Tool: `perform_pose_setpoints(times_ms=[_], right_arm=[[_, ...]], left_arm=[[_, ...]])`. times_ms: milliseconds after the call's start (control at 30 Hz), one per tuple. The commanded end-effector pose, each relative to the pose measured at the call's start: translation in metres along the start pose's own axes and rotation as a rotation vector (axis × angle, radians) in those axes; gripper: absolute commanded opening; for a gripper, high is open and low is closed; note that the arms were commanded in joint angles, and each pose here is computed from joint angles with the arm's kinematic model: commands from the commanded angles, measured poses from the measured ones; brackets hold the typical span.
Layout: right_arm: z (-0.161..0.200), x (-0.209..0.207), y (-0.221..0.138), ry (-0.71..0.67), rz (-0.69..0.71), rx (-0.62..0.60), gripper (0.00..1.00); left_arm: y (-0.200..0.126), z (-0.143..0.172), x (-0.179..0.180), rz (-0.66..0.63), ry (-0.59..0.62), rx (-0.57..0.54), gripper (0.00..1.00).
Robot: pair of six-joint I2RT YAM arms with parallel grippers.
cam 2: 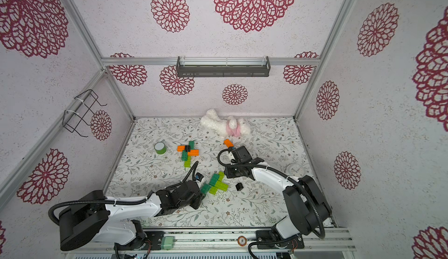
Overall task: Assemble a small pinwheel with lego
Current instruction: Assemble the lego brick with the lego brick.
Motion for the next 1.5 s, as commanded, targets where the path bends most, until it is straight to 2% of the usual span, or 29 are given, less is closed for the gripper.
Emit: perform_pose_setpoints(times_ms=[0,167,600,867,1067,1467], right_arm=[[0.007,0.001,-0.007,-0.012,-0.017,0.013,0.20],[0.008,0.004,-0.010,-0.013,-0.046,0.009,0.20],[0.014,0.020,-0.010,-0.047,-0.165,0.037,0.23],[0.020,0.026,-0.004,-0.095,-0.177,0.077,0.54],[0.025,0.021,0.003,-0.114,-0.138,0.126,0.56],[0.028,0.029,0.013,-0.167,-0.129,0.182,0.67]], left_arm=[[-0.011,-0.007,-0.019,0.020,-0.018,-0.059,0.29],[-0.016,-0.001,-0.029,0.007,-0.031,-0.093,0.28],[0.006,-0.004,-0.046,0.010,-0.021,-0.070,0.28],[0.010,-0.005,-0.049,0.020,-0.020,-0.062,0.28],[0.014,-0.003,-0.049,0.003,-0.027,-0.047,0.28],[0.020,-0.001,-0.050,-0.019,-0.028,-0.012,0.28]])
Point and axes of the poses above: each gripper's point midway between its finger pads, its own y axis out along the fingers, its own x axis along the line the jaws close on, z = x × y, the point moved 10 cm from there along -y, back along the fingers, and after that the axes turned 7 degrees about -y, right-handed, at the moved point
